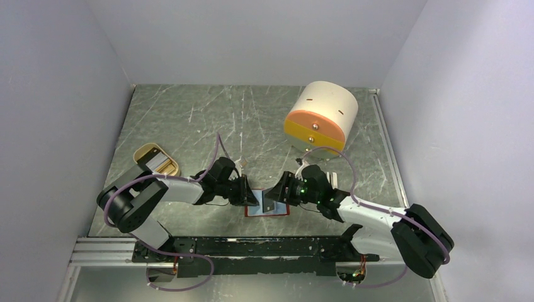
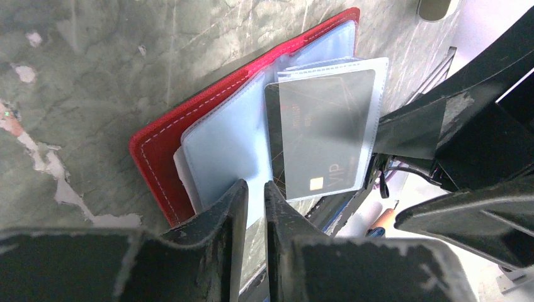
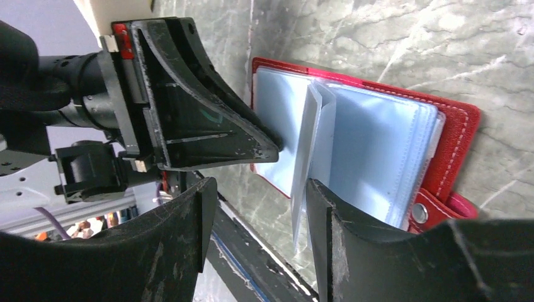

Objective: Put the credit cards into the card holder
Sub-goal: Turn over the card slot in the card holder.

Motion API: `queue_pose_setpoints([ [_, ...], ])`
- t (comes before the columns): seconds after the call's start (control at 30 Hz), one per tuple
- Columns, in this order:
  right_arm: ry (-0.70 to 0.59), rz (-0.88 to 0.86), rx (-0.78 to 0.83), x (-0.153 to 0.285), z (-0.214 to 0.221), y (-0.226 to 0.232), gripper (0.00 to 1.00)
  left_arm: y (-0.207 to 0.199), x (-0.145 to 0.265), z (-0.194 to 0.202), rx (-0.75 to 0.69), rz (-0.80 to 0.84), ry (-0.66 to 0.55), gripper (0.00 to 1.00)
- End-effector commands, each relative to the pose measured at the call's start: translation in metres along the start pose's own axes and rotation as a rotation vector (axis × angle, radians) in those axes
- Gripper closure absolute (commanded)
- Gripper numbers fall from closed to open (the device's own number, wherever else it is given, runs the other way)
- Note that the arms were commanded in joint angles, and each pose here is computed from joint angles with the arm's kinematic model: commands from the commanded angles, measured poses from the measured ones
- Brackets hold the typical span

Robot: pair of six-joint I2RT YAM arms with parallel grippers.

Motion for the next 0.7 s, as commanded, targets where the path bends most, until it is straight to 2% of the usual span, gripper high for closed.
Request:
queue_pose_setpoints([
  [0.0,0.017,-0.072,-0.007,-0.001,0.000,0.011,0.42,0.000,0.001,0.002,0.004,0.021,-0.007,0.78],
  [0.13,0.038,-0.110,-0.022,-0.003,0.001,0.018,0.42,-0.002,0.005,0.000,0.019,0.024,-0.023,0.78],
  [0.33,0.032,-0.145,-0.014,-0.002,-0.004,0.032,0.42,-0.016,0.024,-0.016,0.029,0.043,-0.109,0.76],
  [0.67,0.065,-0.143,-0.025,-0.012,-0.001,0.031,0.42,-0.017,0.053,-0.030,0.065,0.052,-0.226,0.75],
])
Point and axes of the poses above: each gripper's point midway between its finger pads, its own x axis back along the fingers, its own y axis along the line the jaws close on, z = x × y, the point moved 7 cm from there along x, back along the fingers, and after that the axes turned 12 degrees about -x, right-handed, at the moved point
